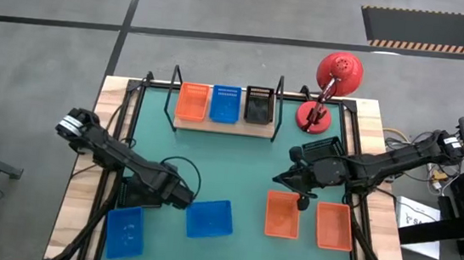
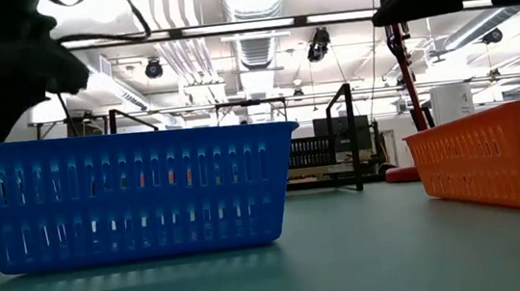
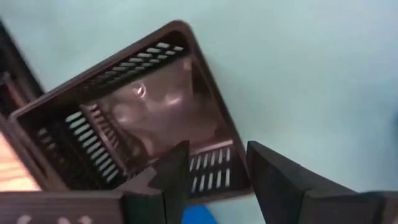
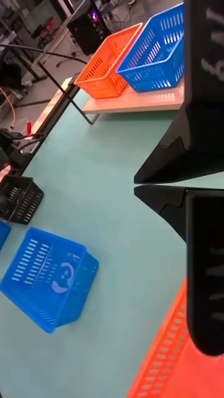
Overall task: Stack baskets on shelf by color
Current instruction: Stack the left black basket on top of the black basket on the shelf
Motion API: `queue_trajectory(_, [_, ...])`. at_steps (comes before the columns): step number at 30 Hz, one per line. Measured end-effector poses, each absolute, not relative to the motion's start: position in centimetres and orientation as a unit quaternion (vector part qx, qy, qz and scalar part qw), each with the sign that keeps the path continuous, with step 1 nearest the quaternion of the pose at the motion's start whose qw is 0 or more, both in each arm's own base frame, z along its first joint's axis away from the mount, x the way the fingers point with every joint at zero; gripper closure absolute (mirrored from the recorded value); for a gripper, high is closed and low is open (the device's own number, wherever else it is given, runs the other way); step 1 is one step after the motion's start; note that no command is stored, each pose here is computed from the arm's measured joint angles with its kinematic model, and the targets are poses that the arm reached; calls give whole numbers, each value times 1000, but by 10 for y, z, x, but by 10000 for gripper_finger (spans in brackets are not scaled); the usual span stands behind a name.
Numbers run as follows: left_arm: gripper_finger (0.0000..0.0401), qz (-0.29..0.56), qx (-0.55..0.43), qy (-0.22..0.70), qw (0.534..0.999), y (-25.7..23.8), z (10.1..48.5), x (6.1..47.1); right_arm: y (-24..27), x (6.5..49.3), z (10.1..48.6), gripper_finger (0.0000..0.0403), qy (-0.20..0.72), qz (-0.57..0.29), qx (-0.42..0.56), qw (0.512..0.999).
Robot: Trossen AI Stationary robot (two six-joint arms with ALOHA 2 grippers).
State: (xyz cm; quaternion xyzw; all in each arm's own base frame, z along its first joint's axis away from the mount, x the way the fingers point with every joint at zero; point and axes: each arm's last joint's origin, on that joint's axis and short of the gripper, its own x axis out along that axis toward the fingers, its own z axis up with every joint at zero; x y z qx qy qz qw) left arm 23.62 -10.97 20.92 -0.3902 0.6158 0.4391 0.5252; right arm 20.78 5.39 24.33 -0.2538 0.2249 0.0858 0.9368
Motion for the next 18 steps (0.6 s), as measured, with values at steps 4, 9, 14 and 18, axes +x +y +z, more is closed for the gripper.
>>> queue_trajectory(4, [256, 431, -399, 610, 532, -110, 201, 237, 54, 207, 244, 394, 224, 85, -252, 938])
queue_trajectory(9, [256, 440, -395, 598, 541, -108, 197, 236, 54, 207, 244, 394, 223, 85, -251, 938])
queue_trajectory(14, [271, 449, -391, 598, 537, -106, 187, 232, 54, 207, 244, 394, 223, 85, -251, 938])
queue_trajectory(18, [317, 447, -393, 596, 538, -106, 182, 231, 53, 207, 243, 394, 229, 82, -253, 936])
